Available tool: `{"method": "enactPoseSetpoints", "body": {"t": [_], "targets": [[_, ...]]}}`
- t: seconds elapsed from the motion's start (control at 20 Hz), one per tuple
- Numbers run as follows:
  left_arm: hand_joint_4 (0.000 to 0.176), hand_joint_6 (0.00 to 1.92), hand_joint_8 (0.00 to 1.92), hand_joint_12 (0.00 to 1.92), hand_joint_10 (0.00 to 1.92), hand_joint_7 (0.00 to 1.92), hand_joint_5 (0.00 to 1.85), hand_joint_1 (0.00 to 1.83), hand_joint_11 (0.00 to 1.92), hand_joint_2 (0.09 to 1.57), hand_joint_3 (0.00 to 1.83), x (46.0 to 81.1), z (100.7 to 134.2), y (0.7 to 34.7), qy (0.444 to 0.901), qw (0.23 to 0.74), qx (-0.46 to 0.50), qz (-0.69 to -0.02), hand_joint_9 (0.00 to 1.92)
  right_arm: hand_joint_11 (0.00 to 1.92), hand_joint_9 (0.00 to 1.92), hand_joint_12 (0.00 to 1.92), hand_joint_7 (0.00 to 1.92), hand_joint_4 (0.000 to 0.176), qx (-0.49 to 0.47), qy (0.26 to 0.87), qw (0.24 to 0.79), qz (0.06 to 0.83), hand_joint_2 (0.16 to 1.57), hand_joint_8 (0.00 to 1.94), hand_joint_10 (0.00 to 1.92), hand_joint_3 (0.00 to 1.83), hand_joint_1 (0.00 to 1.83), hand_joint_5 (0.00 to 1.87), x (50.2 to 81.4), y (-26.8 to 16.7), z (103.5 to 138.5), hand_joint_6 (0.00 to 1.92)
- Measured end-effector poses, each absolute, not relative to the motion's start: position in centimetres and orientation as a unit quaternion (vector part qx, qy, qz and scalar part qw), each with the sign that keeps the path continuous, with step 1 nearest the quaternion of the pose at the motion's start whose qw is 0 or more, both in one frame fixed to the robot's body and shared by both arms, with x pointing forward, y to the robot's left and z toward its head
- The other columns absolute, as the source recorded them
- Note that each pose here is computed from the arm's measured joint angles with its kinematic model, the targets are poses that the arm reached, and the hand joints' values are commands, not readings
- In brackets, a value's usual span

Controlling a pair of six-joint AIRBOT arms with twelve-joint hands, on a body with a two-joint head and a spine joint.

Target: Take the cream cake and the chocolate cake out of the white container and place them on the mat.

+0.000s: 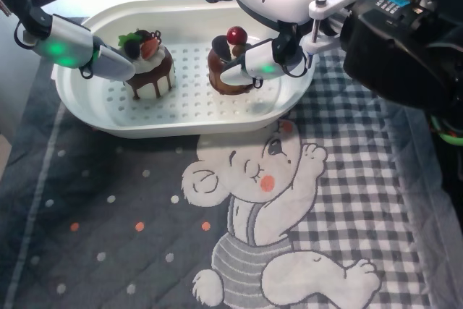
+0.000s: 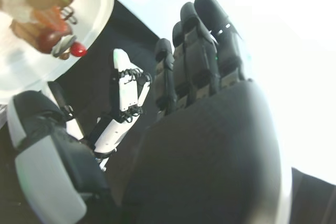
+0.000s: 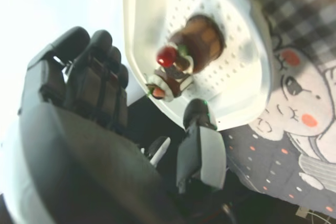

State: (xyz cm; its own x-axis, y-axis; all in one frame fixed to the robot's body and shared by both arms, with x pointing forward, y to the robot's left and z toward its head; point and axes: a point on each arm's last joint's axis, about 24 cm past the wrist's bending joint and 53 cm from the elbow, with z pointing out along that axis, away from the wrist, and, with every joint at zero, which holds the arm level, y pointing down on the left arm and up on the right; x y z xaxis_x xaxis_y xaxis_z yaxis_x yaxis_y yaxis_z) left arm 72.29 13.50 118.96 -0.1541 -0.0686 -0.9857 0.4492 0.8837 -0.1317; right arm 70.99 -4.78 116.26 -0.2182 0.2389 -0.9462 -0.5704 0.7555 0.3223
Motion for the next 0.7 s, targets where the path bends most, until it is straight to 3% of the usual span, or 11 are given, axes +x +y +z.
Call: {"method": "enactPoseSetpoints", "body": {"t": [0.1, 0.2, 0.4, 0.7], "targets": [[0.008, 0.01, 0.01, 1.38, 0.07, 0.38, 0.33, 0.66, 0.00, 0.79, 0.00, 72.4, 118.3, 13.6, 0.738, 0.631, 0.124, -0.204, 0.43, 0.18, 0.56, 1.57, 0.71, 0.000, -0.115, 0.708, 0.614, 0.328, 0.85, 0.00, 0.49, 0.00, 0.72, 0.62, 71.1, -4.9, 116.2, 0.00], [0.007, 0.01, 0.01, 1.36, 0.06, 0.37, 0.33, 0.65, 0.00, 0.80, 0.00, 72.6, 117.4, 13.4, 0.745, 0.623, 0.122, -0.205, 0.42, 0.16, 0.51, 1.57, 0.69, 0.000, -0.116, 0.711, 0.612, 0.328, 0.87, 0.00, 0.57, 0.00, 0.73, 0.57, 71.2, -4.8, 116.0, 0.00], [0.000, 0.00, 0.00, 1.26, 0.04, 0.32, 0.32, 0.64, 0.00, 0.78, 0.00, 73.0, 115.7, 13.2, 0.759, 0.605, 0.107, -0.215, 0.40, 0.21, 0.60, 1.34, 0.70, 0.000, -0.111, 0.723, 0.598, 0.329, 0.84, 0.00, 0.33, 0.00, 0.74, 0.55, 71.5, -4.2, 114.9, 0.00], [0.000, 0.00, 0.01, 1.31, 0.04, 0.35, 0.34, 0.69, 0.00, 0.81, 0.01, 73.5, 114.0, 12.6, 0.771, 0.590, 0.100, -0.219, 0.43, 0.24, 0.65, 1.31, 0.66, 0.000, -0.106, 0.734, 0.586, 0.327, 0.86, 0.00, 0.17, 0.01, 0.76, 0.53, 72.0, -3.9, 113.8, 0.00]]}}
